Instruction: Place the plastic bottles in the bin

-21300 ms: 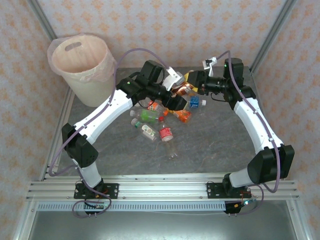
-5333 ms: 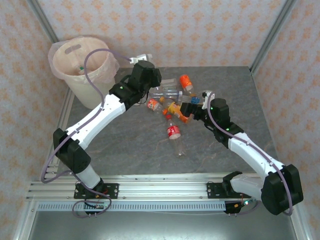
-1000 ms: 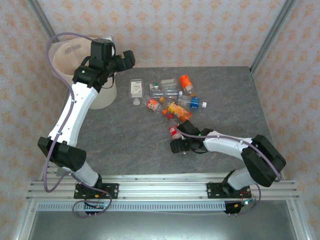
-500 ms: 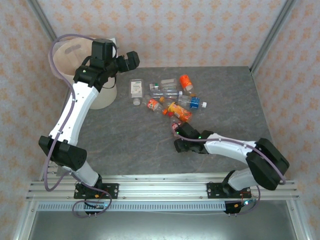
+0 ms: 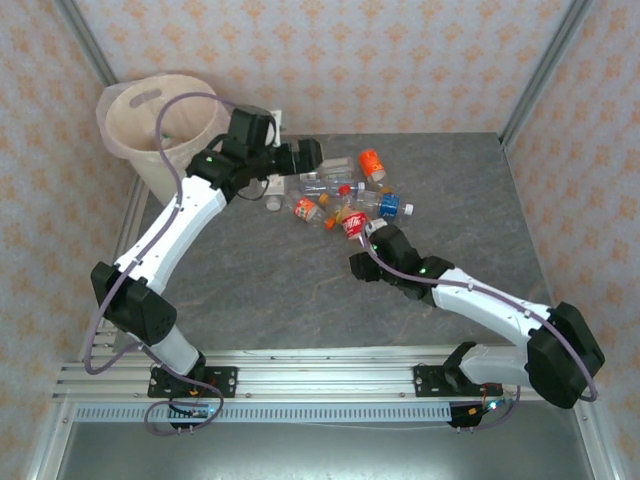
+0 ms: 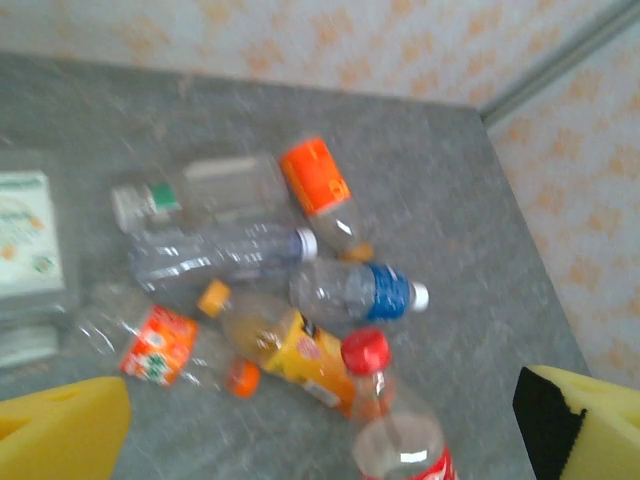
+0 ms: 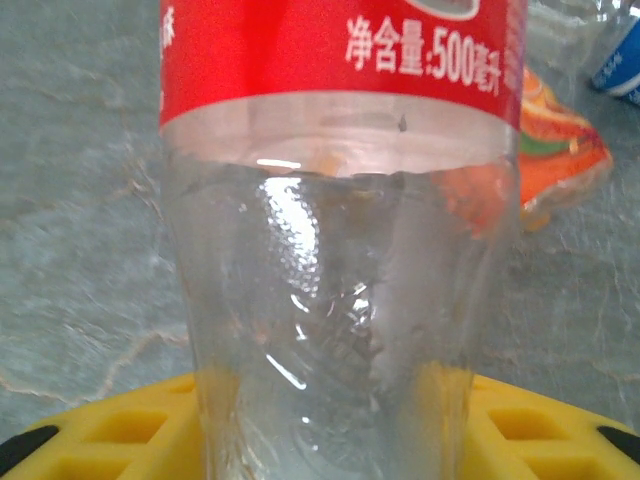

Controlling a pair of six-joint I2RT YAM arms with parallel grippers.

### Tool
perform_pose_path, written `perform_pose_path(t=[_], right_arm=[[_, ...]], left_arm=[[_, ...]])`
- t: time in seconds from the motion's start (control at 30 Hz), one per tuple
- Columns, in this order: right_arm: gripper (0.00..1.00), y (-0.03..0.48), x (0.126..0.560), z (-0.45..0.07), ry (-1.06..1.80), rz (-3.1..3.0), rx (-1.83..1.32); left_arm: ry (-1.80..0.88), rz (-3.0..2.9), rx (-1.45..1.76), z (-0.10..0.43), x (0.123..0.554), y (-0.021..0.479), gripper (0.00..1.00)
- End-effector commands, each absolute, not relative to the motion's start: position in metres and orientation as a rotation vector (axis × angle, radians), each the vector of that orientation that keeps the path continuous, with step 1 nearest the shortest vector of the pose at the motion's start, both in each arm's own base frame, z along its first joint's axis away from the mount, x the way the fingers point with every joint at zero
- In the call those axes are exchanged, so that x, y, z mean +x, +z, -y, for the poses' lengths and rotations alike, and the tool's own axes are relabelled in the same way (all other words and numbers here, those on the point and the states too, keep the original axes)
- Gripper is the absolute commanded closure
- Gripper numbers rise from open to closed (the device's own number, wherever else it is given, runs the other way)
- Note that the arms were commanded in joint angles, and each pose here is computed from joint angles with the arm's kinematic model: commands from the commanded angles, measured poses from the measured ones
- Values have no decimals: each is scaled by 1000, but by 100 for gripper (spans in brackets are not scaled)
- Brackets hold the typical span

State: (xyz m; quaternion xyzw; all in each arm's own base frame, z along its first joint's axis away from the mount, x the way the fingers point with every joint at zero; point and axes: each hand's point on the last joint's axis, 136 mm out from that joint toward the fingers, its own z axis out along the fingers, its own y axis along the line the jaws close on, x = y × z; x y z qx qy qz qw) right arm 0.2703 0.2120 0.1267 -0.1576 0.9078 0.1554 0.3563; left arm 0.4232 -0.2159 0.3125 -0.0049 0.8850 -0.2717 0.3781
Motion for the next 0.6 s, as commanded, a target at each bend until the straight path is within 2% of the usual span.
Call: perform_pose_path(t=[0.0,0.17,0.4,0.57], right_arm=[[57,174,280,-229,552,-2193,-415],[57,209,282,-237,636,-2122,-414],[57,238,277,-250,731,-2039,-478],[57,253,268,-263,812,-1987,-566]], left_arm=[[-873,-2177,49,244,403,334,0],[-1045,-2200,100,279,380,313,1],[-1186,-2146,227,313,356,317,0],[-1129,-2175,197,321,362,305,0]])
